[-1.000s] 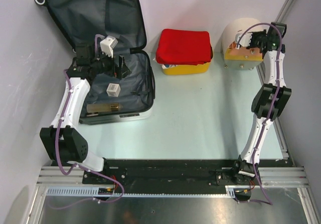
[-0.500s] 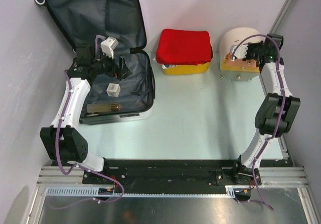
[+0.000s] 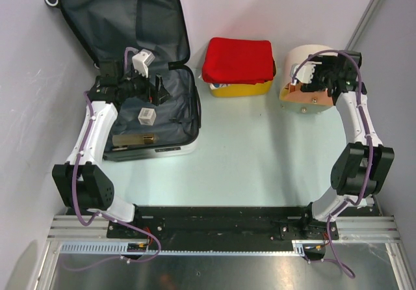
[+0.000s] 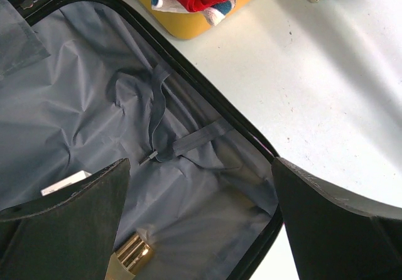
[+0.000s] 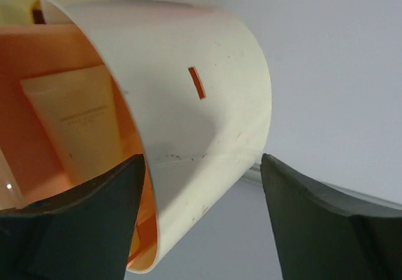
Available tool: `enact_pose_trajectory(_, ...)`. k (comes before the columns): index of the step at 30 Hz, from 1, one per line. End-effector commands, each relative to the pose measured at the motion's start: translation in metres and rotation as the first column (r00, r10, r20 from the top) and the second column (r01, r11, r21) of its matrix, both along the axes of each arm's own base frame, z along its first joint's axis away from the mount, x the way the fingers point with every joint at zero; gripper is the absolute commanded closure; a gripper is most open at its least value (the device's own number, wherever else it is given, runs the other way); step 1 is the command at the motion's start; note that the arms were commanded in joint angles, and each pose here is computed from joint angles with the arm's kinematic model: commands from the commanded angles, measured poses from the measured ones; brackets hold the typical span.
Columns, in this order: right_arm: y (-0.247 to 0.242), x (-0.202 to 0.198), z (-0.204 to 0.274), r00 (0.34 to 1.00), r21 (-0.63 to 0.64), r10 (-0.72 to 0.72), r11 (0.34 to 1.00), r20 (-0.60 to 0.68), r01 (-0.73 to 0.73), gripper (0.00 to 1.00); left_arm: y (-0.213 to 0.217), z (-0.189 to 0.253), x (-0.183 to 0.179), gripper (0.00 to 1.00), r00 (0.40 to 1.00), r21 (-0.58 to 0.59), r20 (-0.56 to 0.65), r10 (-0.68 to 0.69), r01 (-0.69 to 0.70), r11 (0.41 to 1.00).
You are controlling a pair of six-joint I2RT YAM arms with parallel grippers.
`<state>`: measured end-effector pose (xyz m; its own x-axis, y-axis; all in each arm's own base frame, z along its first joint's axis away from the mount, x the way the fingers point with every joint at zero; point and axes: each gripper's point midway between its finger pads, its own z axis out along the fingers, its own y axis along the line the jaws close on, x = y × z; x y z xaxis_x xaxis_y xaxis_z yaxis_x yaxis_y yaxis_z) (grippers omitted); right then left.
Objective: Open, take out, and arrange the luggage
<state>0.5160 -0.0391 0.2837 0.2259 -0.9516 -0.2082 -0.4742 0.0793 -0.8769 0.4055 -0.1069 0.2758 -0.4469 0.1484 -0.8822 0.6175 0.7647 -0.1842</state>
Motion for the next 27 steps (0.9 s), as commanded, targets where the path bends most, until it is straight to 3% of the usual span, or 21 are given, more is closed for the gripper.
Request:
enact_pose_trajectory(1, 0.012, -0.029, -0.008, 0.995, 0.072, 0.010, 0.997, -0.099, -0.003, 0.16, -0.004, 0.016, -0.004, 0.01, 0.998, -0.018, 0.050, -0.040, 0.041, 0.999)
enact_pose_trajectory(2, 0.013, -0.031, -0.008, 0.994, 0.080, 0.017, 0.997, -0.105, -0.009, 0.08, -0.004, 0.016, -0.003, 0.01, 0.998, -0.019, 0.051, -0.039, 0.040, 0.999)
enact_pose_trajectory(4, 0.013, -0.036, -0.009, 0.991, 0.098, 0.017, 0.995, -0.130, -0.004, 0.07, -0.005, 0.014, -0.003, 0.01, 0.998, -0.025, 0.041, -0.043, 0.044, 0.999)
enact_pose_trajectory(12, 0.012, -0.049, 0.007, 0.986, 0.184, 0.024, 0.983, -0.167, 0.008, 0.07, -0.006, 0.015, -0.002, 0.01, 0.998, -0.028, 0.043, -0.048, 0.049, 0.998)
enact_pose_trajectory(27, 0.014, -0.021, 0.050, 0.992, 0.397, -0.012, 0.916, -0.129, 0.063, 0.07, -0.008, 0.017, 0.006, 0.01, 0.998, -0.048, 0.034, -0.044, 0.046, 0.998)
